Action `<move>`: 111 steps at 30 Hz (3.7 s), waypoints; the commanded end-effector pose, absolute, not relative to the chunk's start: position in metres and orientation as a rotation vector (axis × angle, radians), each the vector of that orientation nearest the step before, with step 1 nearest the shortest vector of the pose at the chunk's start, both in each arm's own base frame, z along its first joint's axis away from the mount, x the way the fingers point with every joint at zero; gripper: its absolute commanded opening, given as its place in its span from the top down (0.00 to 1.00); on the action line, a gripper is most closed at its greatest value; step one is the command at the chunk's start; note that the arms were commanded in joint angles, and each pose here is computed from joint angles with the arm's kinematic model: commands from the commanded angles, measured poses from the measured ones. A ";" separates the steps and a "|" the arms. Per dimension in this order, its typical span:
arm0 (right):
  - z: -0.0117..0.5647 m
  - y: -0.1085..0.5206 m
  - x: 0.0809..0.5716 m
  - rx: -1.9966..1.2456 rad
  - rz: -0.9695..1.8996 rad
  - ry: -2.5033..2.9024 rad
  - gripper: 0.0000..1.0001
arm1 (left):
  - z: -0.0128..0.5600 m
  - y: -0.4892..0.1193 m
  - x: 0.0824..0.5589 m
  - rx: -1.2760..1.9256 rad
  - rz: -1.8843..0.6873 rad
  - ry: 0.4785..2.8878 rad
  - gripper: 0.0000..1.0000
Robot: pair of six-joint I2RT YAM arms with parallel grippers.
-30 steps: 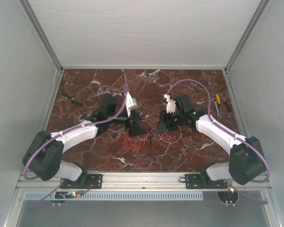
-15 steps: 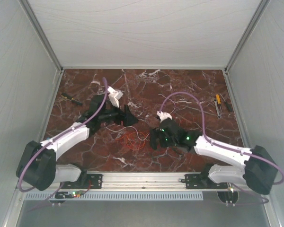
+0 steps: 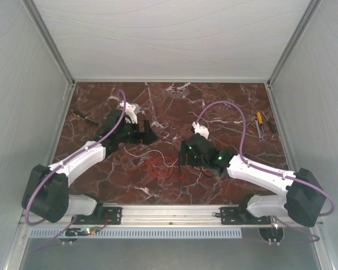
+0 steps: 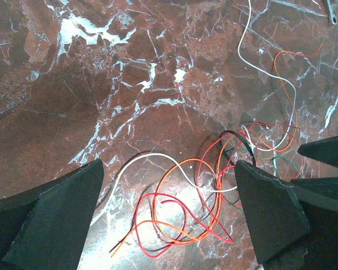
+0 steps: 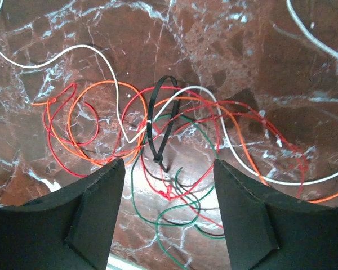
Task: Zip-tie the wires
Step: Tie the cable at the center of the board.
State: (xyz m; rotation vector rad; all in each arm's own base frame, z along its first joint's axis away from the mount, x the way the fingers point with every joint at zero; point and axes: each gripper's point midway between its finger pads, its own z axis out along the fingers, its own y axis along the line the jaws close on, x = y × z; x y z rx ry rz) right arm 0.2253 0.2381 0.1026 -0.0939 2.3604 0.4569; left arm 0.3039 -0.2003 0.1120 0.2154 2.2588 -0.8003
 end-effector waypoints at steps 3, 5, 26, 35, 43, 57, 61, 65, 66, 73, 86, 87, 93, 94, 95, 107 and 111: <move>0.087 0.240 0.220 -0.040 0.359 2.464 0.48 | 0.122 -0.197 0.309 0.208 -0.776 2.202 0.00; 0.080 0.245 0.217 -0.074 0.323 2.486 0.49 | 0.122 -0.197 0.310 0.217 -0.774 2.190 0.00; 0.042 0.273 0.219 -0.134 0.210 2.600 0.65 | 0.115 -0.197 0.307 0.274 -0.765 2.187 0.00; 0.038 0.272 0.220 -0.117 0.190 2.614 0.75 | 0.115 -0.198 0.307 0.279 -0.768 2.189 0.00; 0.039 0.272 0.221 -0.106 0.179 2.613 0.85 | 0.114 -0.198 0.307 0.283 -0.772 2.191 0.00; 0.036 0.270 0.220 -0.089 0.150 2.631 1.00 | 0.114 -0.200 0.304 0.294 -0.787 2.193 0.00; 0.040 0.270 0.221 -0.085 0.138 2.642 1.00 | 0.112 -0.201 0.301 0.330 -0.793 2.191 0.00; 0.046 0.269 0.223 -0.042 0.157 2.690 1.00 | 0.115 -0.206 0.293 0.388 -0.845 2.152 0.00; 0.047 0.268 0.224 -0.027 0.168 2.707 1.00 | 0.117 -0.208 0.290 0.402 -0.865 2.130 0.00; 0.050 0.266 0.226 0.045 0.221 2.837 1.00 | 0.125 -0.234 0.249 0.530 -1.104 1.971 0.05; 0.052 0.258 0.219 0.011 0.206 3.010 1.00 | 0.141 -0.281 0.181 0.608 -1.401 1.853 0.18; 0.053 0.257 0.219 0.008 0.207 3.016 1.00 | 0.139 -0.283 0.177 0.608 -1.423 1.859 0.21; 0.052 0.252 0.217 0.018 0.276 3.081 1.00 | 0.126 -0.299 0.162 0.485 -1.544 1.935 0.32; 0.051 0.251 0.216 0.023 0.292 3.091 1.00 | 0.122 -0.304 0.160 0.475 -1.549 1.951 0.33; 0.051 0.250 0.217 0.023 0.300 3.098 1.00 | 0.118 -0.309 0.158 0.466 -1.551 1.976 0.33; 0.050 0.255 0.226 -0.063 0.515 3.114 1.00 | 0.087 -0.331 0.170 0.311 -1.461 2.061 0.36; 0.055 0.263 0.228 -0.185 0.656 3.065 1.00 | 0.083 -0.327 0.177 0.342 -1.386 2.026 0.37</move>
